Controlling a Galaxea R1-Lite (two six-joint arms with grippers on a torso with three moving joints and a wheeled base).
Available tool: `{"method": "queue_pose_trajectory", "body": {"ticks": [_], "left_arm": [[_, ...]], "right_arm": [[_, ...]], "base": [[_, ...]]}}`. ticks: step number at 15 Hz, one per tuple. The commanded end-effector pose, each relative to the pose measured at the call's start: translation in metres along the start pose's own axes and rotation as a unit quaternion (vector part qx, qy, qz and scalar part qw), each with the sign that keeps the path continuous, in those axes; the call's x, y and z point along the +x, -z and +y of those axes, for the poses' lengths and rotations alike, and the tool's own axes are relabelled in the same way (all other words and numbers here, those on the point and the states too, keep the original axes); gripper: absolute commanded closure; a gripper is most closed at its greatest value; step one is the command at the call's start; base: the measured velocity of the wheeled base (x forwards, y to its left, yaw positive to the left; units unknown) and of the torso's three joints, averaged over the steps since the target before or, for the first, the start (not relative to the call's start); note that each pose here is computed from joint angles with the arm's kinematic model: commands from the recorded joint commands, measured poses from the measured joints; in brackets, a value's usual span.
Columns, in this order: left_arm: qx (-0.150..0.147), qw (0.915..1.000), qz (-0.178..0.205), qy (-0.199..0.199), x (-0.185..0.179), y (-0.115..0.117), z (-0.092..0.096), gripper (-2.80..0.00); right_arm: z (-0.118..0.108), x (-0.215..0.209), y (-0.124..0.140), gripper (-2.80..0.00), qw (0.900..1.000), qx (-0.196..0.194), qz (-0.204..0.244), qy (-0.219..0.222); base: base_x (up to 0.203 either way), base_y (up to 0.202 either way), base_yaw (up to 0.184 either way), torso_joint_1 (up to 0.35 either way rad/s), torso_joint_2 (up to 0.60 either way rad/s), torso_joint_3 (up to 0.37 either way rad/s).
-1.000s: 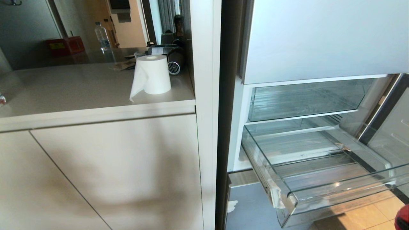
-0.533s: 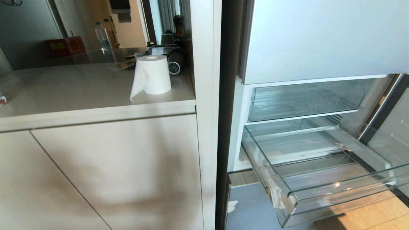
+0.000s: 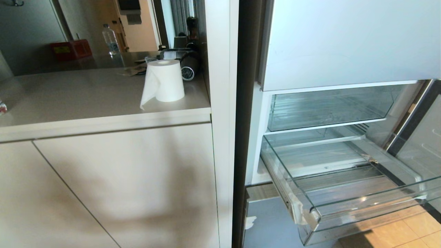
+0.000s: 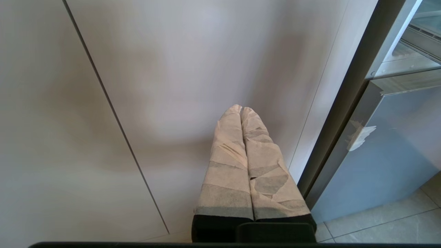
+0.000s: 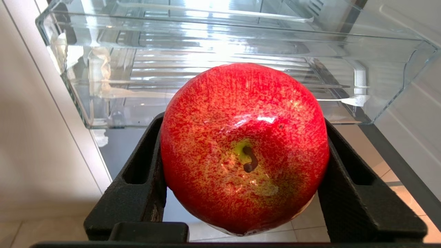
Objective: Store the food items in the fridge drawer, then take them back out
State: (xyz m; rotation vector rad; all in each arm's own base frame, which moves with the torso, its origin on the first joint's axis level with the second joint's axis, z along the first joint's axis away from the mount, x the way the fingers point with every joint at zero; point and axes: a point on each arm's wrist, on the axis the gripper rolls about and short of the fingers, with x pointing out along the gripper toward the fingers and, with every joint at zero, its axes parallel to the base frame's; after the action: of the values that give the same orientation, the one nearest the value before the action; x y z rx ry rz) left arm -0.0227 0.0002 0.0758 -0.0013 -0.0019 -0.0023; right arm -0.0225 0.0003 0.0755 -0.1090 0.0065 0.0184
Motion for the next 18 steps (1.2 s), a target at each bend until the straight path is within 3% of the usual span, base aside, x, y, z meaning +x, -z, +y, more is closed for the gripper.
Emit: {"method": "queue_pose_trajectory", "body": {"ticks": [1,5,18], "left_arm": [[0.0,1.0,0.0,0.0,0.0,0.0,0.0,0.0],[0.0,1.0,0.0,0.0,0.0,0.0,0.0,0.0],[0.0,1.0,0.0,0.0,0.0,0.0,0.0,0.0]], "right_arm": [[0.0,-0.0003,0.0006,0.0,1.0,0.01,-0.001,0.002],[0.0,-0.0002,0.0004,0.0,1.0,0.008,-0.001,0.001],[-0.0002,-0.0002,-0.0002,0.0,1.0,0.027,-0.003,0.004]], "base": [[0.0,0.0,0.0,0.0,0.0,0.0],[-0.001,-0.001,-0.041,0.003,0.0,0.003],[-0.001,0.006,-0.176,0.003,0.0,0.001]]}}
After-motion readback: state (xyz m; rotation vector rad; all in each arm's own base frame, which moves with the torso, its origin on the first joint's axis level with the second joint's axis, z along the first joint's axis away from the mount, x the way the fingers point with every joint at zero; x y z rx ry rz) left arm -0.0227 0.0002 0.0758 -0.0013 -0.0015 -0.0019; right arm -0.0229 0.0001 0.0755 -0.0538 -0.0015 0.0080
